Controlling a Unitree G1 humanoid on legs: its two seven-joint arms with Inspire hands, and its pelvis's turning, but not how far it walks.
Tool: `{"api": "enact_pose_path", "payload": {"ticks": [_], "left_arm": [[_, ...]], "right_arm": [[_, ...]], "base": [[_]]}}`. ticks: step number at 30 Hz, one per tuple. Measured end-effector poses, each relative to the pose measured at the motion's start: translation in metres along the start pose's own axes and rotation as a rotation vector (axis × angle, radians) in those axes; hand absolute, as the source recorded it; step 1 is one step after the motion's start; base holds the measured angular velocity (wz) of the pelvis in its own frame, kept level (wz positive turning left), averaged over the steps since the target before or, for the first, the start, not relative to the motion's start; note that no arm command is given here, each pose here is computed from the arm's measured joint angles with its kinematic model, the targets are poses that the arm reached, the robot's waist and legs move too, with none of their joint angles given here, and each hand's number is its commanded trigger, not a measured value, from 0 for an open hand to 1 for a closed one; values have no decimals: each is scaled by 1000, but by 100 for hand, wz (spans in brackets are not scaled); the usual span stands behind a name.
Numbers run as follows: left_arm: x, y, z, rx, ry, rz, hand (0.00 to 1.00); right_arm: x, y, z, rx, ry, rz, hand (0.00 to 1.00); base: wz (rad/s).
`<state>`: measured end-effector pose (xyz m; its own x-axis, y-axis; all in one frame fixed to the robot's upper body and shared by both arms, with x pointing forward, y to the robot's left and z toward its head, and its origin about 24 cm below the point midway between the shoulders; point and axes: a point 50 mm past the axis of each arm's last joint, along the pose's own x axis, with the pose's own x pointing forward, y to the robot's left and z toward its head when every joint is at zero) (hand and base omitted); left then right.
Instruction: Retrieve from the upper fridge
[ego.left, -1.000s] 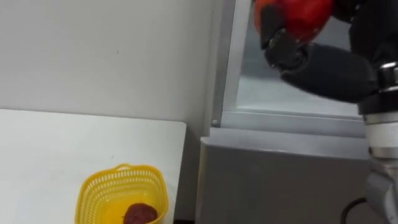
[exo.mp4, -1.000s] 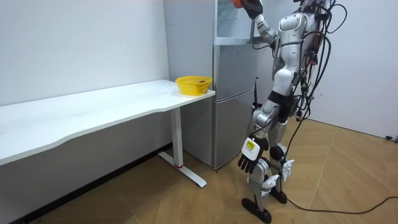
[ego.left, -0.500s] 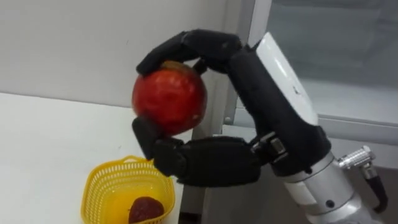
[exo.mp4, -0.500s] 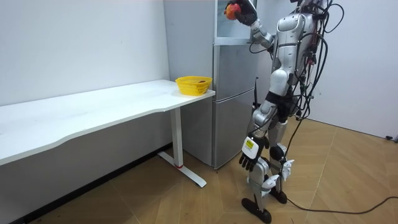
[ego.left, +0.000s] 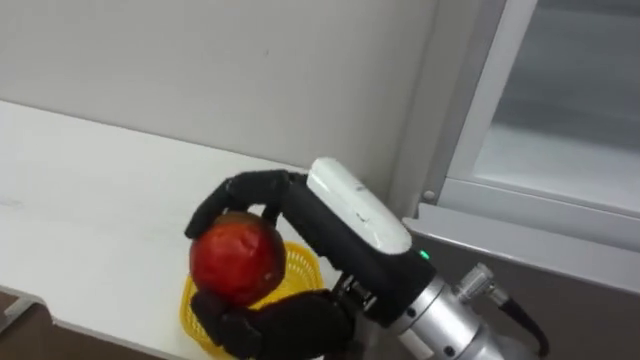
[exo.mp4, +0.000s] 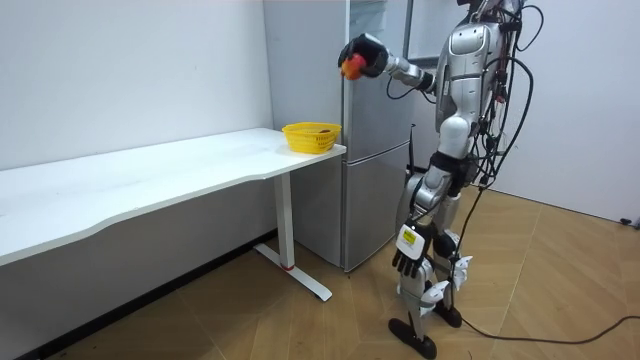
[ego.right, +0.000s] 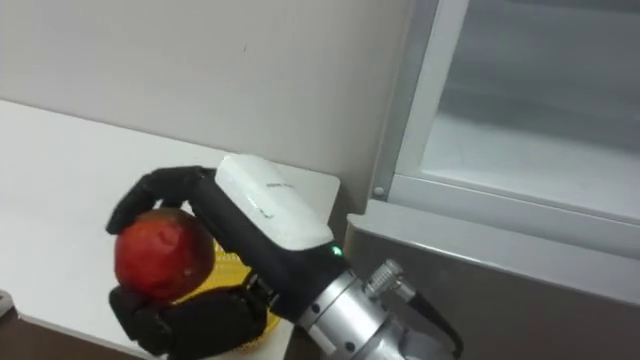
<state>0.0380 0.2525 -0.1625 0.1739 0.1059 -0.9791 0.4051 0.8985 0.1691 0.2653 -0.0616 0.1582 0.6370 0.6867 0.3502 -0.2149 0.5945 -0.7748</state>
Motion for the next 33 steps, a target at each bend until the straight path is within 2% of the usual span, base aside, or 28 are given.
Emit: {"api": "enact_pose_path", "payload": {"ticks": [6,13,18,24,33], "left_arm": [[0,2,0,2,8,8,0],[0,-1,-6,-5,30,2,0],[-1,-1,-6,-4,29,3,0],[-2,-4,-18,-9,59,-8,0],[-3,-4,-21,-27,62,-5,0]], "right_arm": [[-10,17,-47,-80,224,90,100],[-10,14,-53,-101,252,56,100],[-5,0,-66,-91,292,-4,100],[-6,-5,-77,15,329,-43,100],[-7,-8,-81,35,342,-56,100]], "base": [[10],[7],[12],[13],[2]]}}
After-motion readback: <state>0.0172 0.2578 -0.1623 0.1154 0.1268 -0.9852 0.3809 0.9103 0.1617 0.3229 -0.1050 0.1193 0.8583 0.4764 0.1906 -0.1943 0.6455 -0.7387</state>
